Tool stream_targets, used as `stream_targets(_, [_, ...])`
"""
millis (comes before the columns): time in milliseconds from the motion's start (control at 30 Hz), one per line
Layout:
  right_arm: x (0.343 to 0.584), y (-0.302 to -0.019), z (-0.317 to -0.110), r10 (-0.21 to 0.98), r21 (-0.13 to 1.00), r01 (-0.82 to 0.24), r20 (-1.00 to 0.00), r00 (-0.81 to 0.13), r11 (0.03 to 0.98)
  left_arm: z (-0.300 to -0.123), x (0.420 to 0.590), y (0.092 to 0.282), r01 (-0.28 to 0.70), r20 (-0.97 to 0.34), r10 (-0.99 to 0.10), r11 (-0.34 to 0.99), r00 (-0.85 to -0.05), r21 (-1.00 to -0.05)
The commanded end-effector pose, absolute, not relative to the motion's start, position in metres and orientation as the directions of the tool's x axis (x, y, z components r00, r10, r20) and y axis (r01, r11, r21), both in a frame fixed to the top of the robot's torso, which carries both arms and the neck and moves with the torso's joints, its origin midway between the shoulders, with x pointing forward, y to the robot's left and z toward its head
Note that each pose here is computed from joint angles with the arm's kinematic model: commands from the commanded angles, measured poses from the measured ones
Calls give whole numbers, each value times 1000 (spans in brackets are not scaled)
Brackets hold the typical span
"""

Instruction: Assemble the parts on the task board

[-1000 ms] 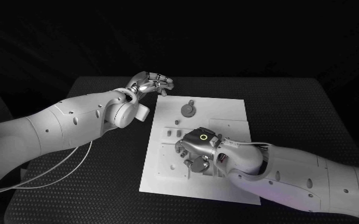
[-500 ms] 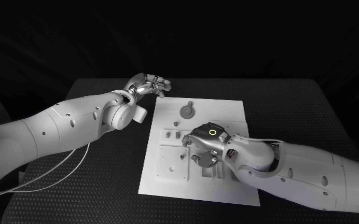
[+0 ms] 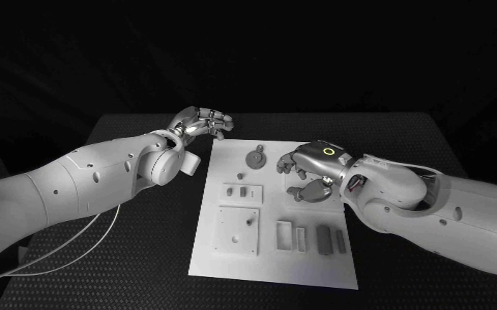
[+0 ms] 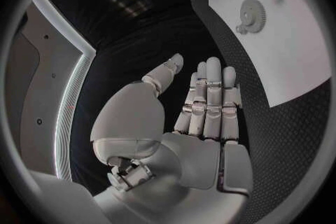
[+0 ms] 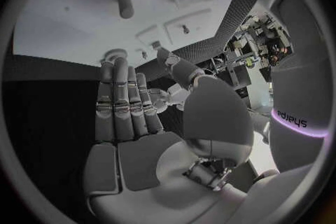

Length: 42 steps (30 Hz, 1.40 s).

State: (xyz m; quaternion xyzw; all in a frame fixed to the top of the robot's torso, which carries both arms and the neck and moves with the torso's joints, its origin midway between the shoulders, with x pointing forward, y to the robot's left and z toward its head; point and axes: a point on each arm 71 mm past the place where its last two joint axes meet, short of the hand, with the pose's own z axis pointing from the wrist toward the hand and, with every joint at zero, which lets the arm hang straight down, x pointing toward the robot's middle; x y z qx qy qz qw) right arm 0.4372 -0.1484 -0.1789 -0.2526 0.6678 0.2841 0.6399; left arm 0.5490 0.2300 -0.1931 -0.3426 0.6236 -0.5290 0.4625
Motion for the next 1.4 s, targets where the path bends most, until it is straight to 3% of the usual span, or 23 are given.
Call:
stream_targets(33, [437, -156, -188, -53, 69, -700, -987, -151, 711, -192, 549, 226, 69, -202, -913, 190, -354, -979])
stream_targets(367, [444, -175, -198, -137, 31, -659, -970, -201, 751, -192, 549, 226, 69, -202, -913, 190, -355, -979])
stream_targets(1400, [444, -160, -219, -163, 3, -699, -972, -171, 715, -193, 549, 226, 68, -201, -913, 189, -356, -980])
